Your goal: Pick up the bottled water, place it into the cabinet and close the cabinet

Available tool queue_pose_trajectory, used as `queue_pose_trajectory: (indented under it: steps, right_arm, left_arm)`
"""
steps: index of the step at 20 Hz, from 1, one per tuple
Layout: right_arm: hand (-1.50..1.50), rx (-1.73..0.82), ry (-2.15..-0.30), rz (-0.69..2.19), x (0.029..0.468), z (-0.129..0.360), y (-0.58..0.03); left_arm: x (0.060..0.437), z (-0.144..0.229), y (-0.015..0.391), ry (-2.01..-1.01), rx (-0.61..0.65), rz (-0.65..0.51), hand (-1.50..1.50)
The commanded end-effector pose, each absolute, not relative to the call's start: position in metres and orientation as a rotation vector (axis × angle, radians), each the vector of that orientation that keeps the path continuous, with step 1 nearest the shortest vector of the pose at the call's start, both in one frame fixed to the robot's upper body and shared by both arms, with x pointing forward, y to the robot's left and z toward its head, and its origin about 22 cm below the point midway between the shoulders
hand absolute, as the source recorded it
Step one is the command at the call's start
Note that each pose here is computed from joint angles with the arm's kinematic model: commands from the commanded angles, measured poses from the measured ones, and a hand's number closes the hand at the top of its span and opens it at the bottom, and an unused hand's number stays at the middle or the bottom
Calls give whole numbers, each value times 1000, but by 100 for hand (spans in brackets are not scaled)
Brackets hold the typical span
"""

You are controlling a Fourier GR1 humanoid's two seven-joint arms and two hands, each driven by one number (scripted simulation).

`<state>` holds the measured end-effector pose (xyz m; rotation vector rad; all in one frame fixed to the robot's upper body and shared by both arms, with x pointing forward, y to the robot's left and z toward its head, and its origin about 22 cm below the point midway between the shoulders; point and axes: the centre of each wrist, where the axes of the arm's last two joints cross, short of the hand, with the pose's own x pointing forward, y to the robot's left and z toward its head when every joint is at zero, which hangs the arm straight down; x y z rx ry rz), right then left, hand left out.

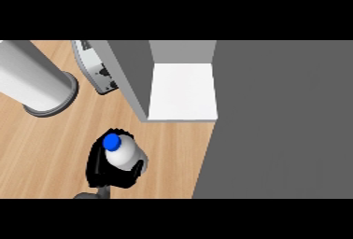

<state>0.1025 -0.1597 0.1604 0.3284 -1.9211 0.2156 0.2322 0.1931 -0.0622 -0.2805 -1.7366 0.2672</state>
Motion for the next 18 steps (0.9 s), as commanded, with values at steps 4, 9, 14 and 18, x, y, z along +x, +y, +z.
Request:
queue_pose_trajectory:
  steps: [4,9,14,18]
  right_arm:
    - [-150,292,-1988,252,83,185,-183]
    - [-150,300,-1974,203,77,180,-169]
    - [-150,283,-1982,227,88,178,-171]
    - [-150,301,-1974,216,74,190,-173]
  left_arm:
    - [240,-22,175,-1787,-288,234,150]
    - [249,6,141,-1793,-278,198,150]
    - [277,38,123,-1768,-276,182,150]
    - [293,47,98,-1815,-250,162,150]
